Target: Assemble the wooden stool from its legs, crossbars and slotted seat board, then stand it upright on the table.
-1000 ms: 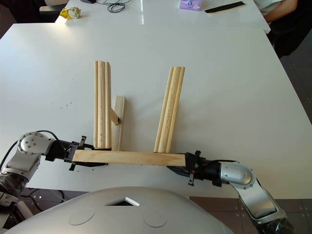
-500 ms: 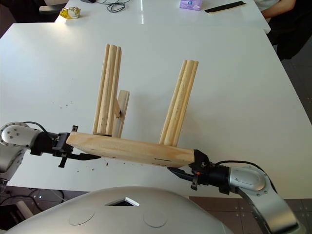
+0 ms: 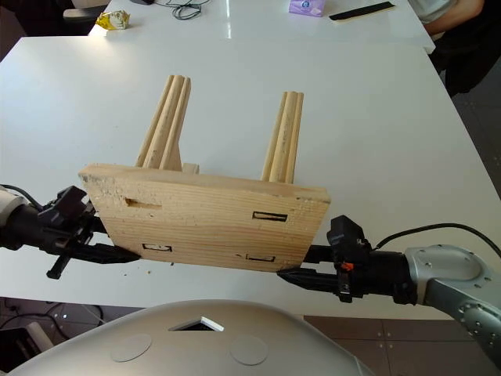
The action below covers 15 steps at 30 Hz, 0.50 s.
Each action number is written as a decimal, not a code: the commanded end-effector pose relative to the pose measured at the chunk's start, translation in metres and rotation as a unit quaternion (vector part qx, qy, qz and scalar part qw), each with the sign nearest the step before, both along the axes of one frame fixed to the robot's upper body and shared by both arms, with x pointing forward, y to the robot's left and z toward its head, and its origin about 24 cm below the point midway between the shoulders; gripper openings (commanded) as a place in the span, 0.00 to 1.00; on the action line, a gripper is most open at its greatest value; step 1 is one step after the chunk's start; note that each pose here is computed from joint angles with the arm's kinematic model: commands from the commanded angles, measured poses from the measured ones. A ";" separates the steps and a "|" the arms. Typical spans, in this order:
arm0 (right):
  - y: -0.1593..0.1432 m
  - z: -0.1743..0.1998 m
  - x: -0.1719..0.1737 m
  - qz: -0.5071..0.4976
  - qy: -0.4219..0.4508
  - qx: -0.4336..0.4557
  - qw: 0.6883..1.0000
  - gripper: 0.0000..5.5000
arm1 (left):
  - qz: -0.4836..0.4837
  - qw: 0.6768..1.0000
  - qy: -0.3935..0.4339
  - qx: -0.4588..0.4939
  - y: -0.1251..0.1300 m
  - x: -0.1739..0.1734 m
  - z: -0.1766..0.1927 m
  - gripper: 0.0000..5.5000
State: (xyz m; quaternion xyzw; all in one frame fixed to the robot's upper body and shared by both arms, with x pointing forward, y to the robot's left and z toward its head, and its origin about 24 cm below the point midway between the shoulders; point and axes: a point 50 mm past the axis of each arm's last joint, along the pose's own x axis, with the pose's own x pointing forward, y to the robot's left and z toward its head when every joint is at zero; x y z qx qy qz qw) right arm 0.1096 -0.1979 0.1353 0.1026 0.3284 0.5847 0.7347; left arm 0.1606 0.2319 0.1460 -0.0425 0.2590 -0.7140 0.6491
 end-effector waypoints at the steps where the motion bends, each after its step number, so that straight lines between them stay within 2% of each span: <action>1: 0.006 0.072 0.025 -0.038 0.039 0.150 0.987 0.28 | -0.023 0.987 0.124 -0.101 -0.021 -0.013 0.070 0.23; 8: -0.007 0.077 0.030 0.012 0.100 0.157 0.982 0.28 | -0.044 0.957 0.267 -0.104 -0.021 -0.015 0.102 0.23; 15: -0.020 0.083 0.031 0.035 0.164 0.151 0.974 0.27 | -0.031 0.930 0.358 -0.077 -0.010 -0.013 0.110 0.23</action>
